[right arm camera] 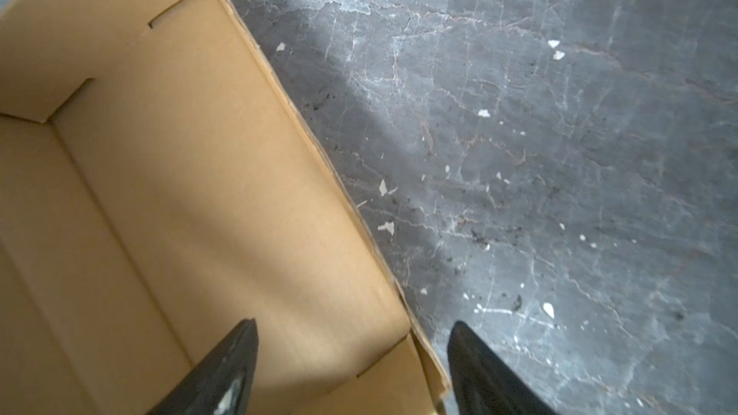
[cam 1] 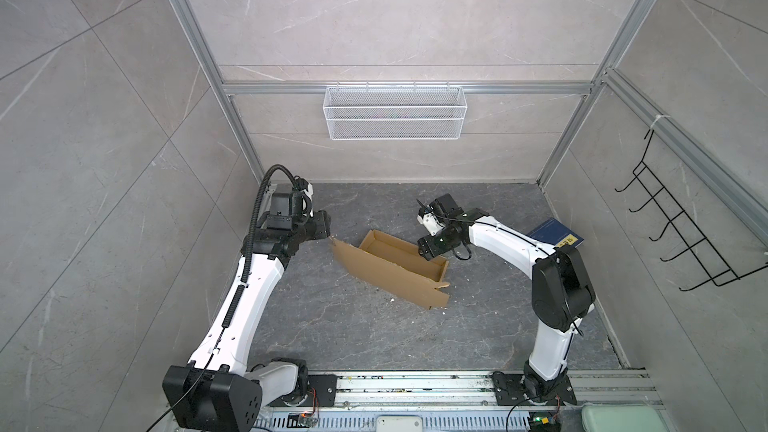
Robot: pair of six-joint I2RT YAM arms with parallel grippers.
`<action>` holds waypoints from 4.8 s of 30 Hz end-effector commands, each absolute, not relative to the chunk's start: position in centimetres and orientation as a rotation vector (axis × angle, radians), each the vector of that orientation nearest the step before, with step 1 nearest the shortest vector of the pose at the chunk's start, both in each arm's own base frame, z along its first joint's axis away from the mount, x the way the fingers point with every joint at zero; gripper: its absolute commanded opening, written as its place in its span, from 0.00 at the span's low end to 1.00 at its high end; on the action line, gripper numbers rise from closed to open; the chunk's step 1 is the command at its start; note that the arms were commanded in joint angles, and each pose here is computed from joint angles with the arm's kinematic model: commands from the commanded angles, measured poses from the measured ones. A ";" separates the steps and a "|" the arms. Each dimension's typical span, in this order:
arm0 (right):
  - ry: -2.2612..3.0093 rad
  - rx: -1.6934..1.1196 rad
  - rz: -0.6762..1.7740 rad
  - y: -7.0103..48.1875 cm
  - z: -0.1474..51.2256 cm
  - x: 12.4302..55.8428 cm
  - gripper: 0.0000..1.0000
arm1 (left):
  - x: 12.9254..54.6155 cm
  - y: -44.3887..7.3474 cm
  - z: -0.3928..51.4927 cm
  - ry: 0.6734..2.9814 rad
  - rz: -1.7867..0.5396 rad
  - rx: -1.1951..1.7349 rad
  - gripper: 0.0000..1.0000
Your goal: Fold the paper box
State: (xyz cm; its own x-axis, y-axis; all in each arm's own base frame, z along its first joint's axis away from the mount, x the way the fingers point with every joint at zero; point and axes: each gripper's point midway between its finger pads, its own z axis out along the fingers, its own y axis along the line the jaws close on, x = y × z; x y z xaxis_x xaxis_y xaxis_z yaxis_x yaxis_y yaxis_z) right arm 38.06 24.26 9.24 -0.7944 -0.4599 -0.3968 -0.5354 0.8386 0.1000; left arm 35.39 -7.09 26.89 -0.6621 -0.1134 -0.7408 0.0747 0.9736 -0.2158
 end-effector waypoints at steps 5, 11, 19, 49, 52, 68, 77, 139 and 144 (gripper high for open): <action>2.718 -0.749 0.195 24.3 6.6 39.2 0.70 | 35.7 -7.5 27.8 2.227 -0.347 -0.047 0.55; 2.750 -0.564 0.192 24.0 5.8 40.4 0.54 | 35.8 -7.4 27.9 2.229 -0.339 -0.047 0.54; 2.809 -0.161 0.351 21.4 5.1 40.2 0.34 | 35.7 -7.3 27.4 2.240 -0.329 -0.047 0.54; 2.779 0.408 0.863 28.1 5.1 25.0 0.52 | 35.4 -7.0 24.9 2.280 -0.316 -0.061 0.54; 2.755 0.290 0.941 32.3 6.5 25.4 0.55 | 35.3 -6.8 24.9 2.278 -0.306 -0.073 0.54; 2.604 -0.228 0.467 19.8 15.9 32.6 0.65 | 31.3 -7.0 19.8 2.373 -0.464 -0.336 0.52; 2.561 -0.049 0.349 17.6 12.4 36.3 0.62 | 31.4 -12.7 15.5 2.365 -0.623 -0.235 0.55; 2.577 -0.144 0.322 19.3 9.2 35.2 0.56 | 32.1 -15.1 10.5 2.524 -0.434 -0.006 0.48; 2.491 -0.201 0.380 17.6 13.8 34.9 0.59 | 31.5 -12.8 13.6 2.480 -0.407 -0.021 0.52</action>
